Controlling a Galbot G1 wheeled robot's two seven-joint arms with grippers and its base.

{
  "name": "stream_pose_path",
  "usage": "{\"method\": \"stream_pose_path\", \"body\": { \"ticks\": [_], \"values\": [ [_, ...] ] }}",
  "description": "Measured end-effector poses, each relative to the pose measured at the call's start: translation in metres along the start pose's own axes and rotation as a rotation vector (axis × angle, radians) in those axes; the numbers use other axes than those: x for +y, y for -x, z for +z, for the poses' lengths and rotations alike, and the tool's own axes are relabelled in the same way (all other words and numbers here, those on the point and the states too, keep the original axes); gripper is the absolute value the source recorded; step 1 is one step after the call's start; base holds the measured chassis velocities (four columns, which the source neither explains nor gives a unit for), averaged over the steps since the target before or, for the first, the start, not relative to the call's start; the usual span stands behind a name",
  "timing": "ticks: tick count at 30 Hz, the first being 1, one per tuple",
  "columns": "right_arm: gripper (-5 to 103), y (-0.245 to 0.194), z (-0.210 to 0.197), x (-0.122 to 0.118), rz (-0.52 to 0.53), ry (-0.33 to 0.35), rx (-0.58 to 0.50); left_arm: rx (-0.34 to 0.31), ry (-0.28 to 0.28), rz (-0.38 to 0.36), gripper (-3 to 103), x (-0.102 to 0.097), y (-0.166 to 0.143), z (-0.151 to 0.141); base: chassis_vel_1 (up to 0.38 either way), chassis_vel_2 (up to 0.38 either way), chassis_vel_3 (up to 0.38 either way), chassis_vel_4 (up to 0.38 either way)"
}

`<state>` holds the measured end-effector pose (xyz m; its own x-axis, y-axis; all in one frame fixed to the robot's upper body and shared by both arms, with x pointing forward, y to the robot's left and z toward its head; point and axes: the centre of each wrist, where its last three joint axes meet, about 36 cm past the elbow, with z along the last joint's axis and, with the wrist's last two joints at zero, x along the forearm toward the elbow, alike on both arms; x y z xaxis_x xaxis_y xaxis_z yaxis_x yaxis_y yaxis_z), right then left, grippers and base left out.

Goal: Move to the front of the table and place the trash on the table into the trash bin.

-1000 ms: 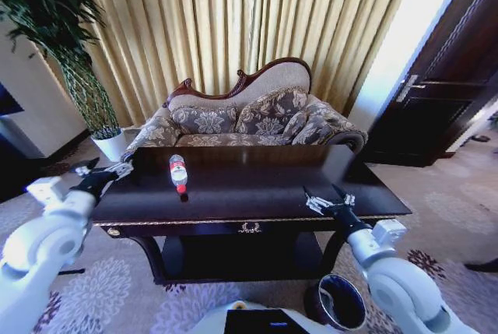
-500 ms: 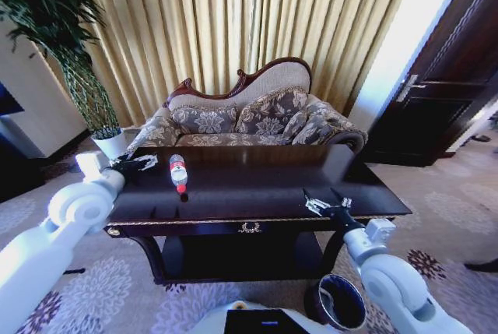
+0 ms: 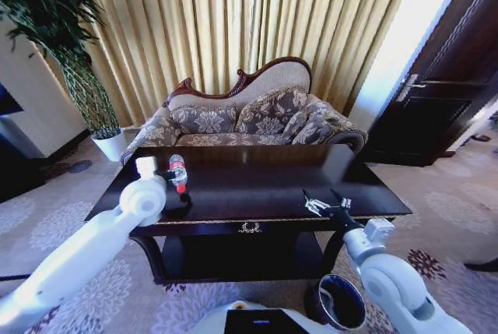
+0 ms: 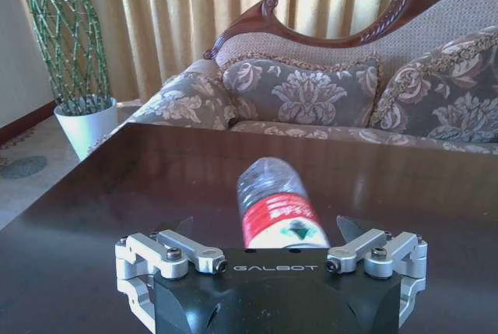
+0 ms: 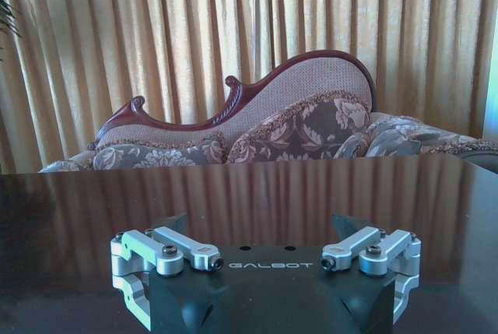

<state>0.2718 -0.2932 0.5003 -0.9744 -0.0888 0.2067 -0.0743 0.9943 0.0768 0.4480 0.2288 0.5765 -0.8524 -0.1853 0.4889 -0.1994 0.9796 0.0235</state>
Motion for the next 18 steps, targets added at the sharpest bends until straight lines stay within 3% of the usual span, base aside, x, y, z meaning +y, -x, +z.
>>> {"method": "stream_pose_path", "body": {
  "ticks": [8,18],
  "values": [
    [100,0.0,0.001,-0.001,0.002,0.0,0.002,0.009,-0.001,0.037,100,-0.011,0.001,0.003,0.0,0.0,0.0,0.0],
    [100,0.001,0.003,-0.002,0.006,-0.002,0.007,0.052,-0.013,0.007,100,-0.013,0.01,0.01,0.0,0.0,0.0,0.0]
  ]
}}
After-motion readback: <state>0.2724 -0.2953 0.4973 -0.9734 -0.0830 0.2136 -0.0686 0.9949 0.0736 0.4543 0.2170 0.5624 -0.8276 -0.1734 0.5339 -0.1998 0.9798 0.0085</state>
